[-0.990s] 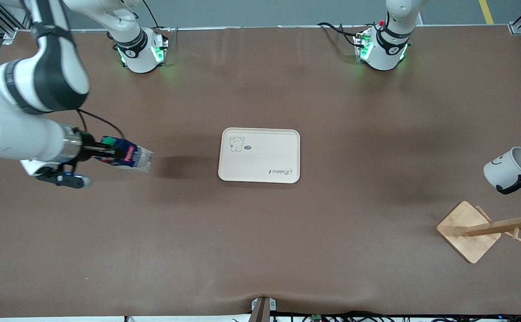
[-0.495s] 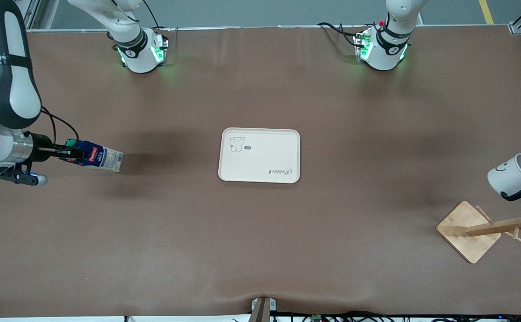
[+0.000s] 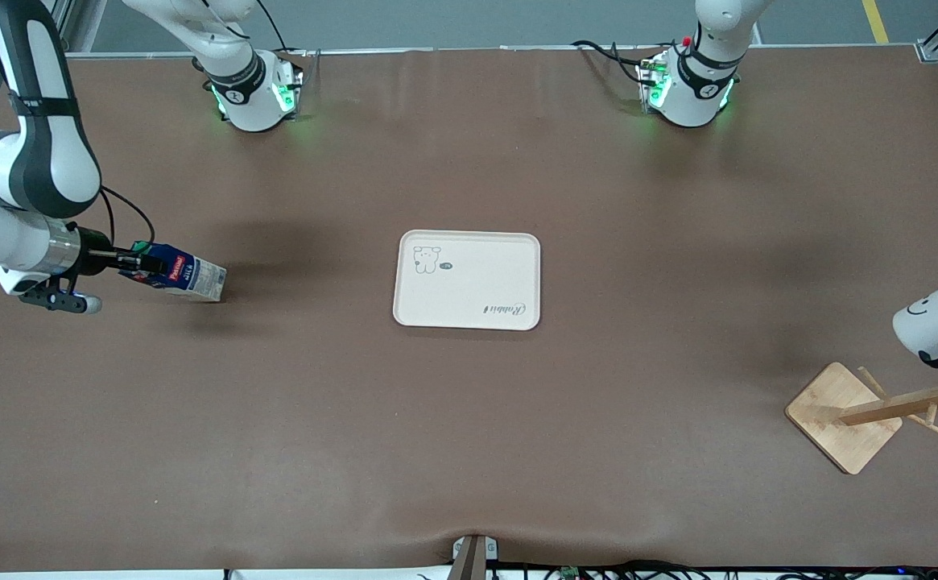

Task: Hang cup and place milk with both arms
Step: 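Hang the mug handle on the wooden stand peg with the left gripper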

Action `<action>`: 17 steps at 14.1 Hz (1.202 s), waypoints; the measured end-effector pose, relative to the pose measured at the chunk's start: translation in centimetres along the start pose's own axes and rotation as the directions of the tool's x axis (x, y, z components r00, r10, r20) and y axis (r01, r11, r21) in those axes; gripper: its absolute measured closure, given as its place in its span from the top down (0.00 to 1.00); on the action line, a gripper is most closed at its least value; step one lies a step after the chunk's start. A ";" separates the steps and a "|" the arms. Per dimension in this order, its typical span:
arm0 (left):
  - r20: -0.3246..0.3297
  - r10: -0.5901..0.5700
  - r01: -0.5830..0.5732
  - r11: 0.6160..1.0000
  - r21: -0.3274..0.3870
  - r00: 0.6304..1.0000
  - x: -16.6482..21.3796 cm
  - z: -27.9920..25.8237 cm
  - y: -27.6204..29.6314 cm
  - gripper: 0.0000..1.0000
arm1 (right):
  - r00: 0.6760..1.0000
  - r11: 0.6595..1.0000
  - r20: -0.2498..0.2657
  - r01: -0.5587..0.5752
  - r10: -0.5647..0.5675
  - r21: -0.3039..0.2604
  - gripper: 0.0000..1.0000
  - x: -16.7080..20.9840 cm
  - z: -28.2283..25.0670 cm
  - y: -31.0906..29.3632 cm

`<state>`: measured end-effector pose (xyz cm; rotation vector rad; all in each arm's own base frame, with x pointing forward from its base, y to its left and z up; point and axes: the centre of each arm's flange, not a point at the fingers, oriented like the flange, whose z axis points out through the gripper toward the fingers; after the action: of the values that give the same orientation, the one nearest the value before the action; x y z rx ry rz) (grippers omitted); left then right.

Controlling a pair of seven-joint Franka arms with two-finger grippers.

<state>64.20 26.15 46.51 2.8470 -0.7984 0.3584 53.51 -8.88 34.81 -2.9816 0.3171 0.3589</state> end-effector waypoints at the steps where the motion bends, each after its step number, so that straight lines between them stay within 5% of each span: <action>1: -0.005 -0.003 0.003 1.000 0.000 1.000 0.0 0.2 -0.4 0.07 | 1.000 1.000 -0.008 -0.003 0.003 0.000 0.60 0.1 0.1 0.2; 8: -0.015 -0.170 0.170 0.985 -0.013 0.985 1.1 0.5 -0.3 0.73 | 0.999 1.000 -0.030 -0.022 0.022 0.002 0.57 -0.4 1.5 1.3; 11: 0.004 -0.257 0.257 0.966 -0.027 0.966 3.6 -0.8 2.5 1.00 | 0.999 1.000 -0.035 -0.020 0.020 0.001 0.83 -0.3 1.5 1.3; 13: 0.024 -0.296 0.297 0.954 -0.030 0.955 4.9 -2.2 4.6 1.00 | 0.999 1.000 -0.039 -0.019 0.019 0.001 0.99 -0.3 1.5 1.2; 17: 0.089 -0.420 0.420 0.907 0.023 0.903 6.7 -5.2 8.8 1.00 | 0.996 1.000 -0.084 -0.015 0.015 0.001 1.00 0.4 -0.2 1.0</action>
<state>64.17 16.58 54.11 2.9483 -0.1761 0.1660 53.69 -9.99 34.78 -3.0010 0.3475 0.2347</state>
